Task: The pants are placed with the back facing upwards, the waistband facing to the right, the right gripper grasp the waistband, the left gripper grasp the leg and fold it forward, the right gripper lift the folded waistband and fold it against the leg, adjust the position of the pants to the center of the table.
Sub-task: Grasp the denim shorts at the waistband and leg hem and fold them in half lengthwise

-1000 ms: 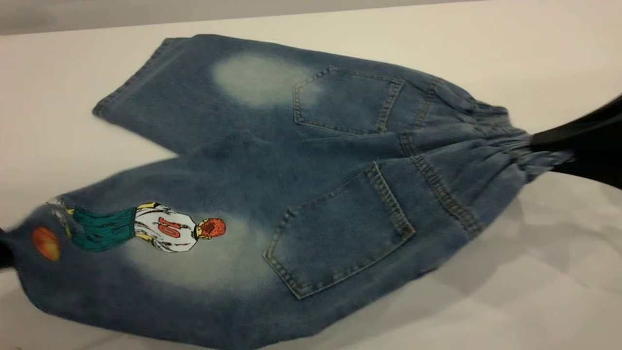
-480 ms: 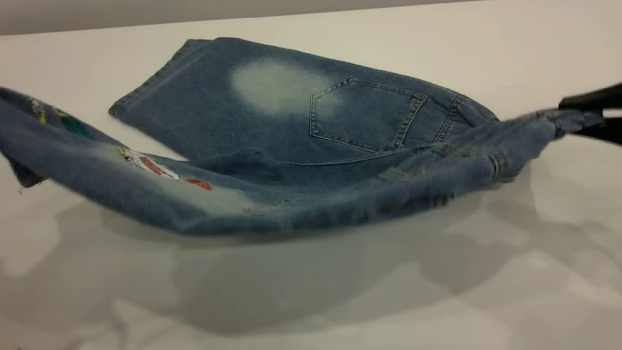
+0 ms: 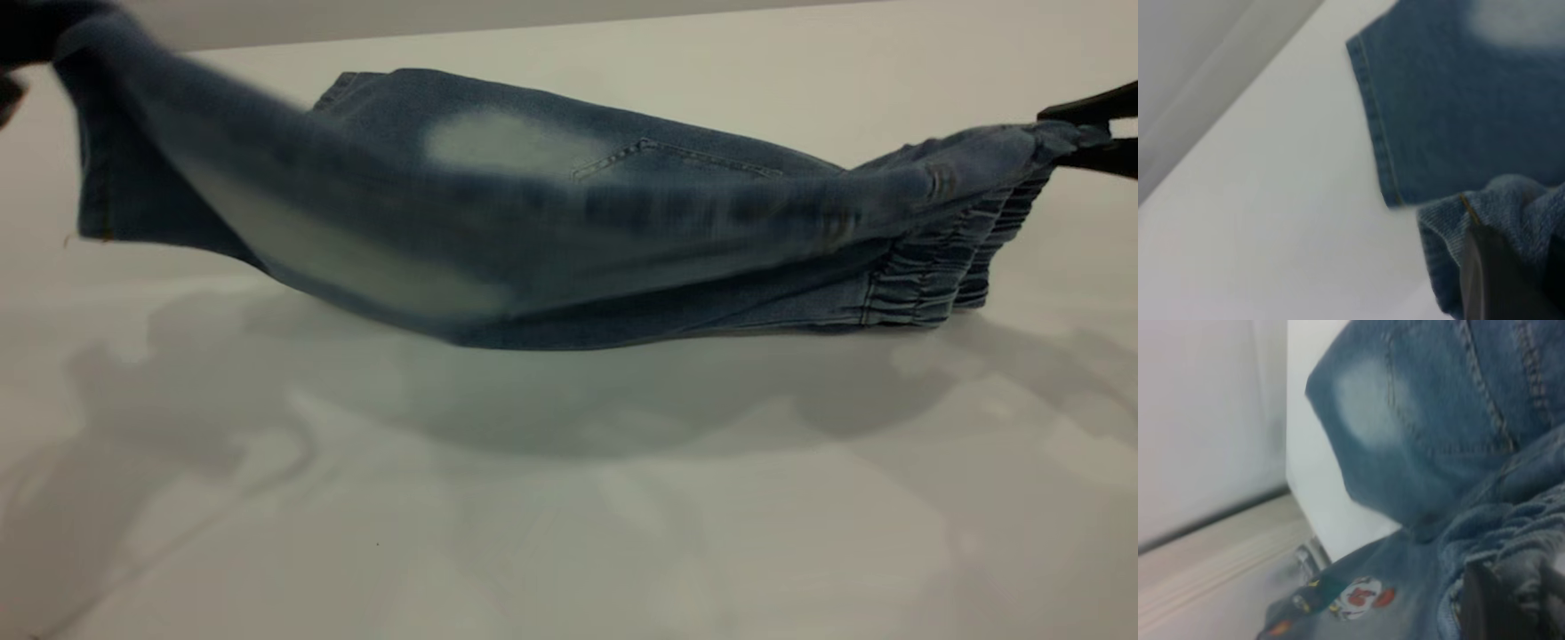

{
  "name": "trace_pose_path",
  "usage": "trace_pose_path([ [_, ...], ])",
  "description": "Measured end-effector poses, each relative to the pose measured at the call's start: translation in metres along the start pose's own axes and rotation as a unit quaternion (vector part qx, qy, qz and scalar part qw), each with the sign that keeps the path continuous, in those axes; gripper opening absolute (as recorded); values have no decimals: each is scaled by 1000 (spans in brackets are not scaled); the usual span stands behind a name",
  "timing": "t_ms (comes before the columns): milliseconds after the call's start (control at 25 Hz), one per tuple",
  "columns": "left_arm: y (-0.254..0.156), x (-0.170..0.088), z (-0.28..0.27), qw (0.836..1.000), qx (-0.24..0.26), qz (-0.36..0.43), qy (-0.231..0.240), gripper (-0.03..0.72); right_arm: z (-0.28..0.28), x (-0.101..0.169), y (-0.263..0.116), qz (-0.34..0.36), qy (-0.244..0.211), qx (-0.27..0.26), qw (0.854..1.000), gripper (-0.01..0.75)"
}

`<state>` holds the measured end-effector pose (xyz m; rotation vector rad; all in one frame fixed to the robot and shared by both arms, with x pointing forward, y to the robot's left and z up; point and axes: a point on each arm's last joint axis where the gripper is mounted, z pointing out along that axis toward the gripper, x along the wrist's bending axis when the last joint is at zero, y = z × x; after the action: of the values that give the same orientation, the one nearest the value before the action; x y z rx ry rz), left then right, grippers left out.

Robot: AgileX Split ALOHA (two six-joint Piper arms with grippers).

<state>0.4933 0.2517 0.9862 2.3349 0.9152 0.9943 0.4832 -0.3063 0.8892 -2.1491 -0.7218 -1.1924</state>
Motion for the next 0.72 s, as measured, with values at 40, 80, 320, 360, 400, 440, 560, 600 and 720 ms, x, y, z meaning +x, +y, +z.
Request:
trace_pose_path([
  [40,4,4,9,1000,-1,-2,0,113,0,1,3,-1,-3,-5,1000,59],
  [80,7,7,18,1000,2,-2,-3,113,1,3,6,1,-5,-10,1000,59],
  [320,24,18,73,1000,17,-1,-16,113,5,6,25,14,-27,-40,999,59],
  [360,25,19,83,1000,21,-1,-19,113,7,5,28,14,-28,-39,999,59],
  [400,27,20,91,1000,23,-1,-20,113,11,5,29,14,-30,-34,999,59],
  [440,29,22,98,1000,23,-1,-19,113,15,3,31,15,-32,-29,999,59],
  [560,32,24,118,999,30,-1,-23,113,31,2,36,12,-39,-11,999,59],
  [600,33,25,123,999,29,-1,-23,113,37,1,38,13,-42,-5,999,59],
  [720,35,26,137,999,31,3,-24,113,52,4,43,-1,-47,7,999,59],
])
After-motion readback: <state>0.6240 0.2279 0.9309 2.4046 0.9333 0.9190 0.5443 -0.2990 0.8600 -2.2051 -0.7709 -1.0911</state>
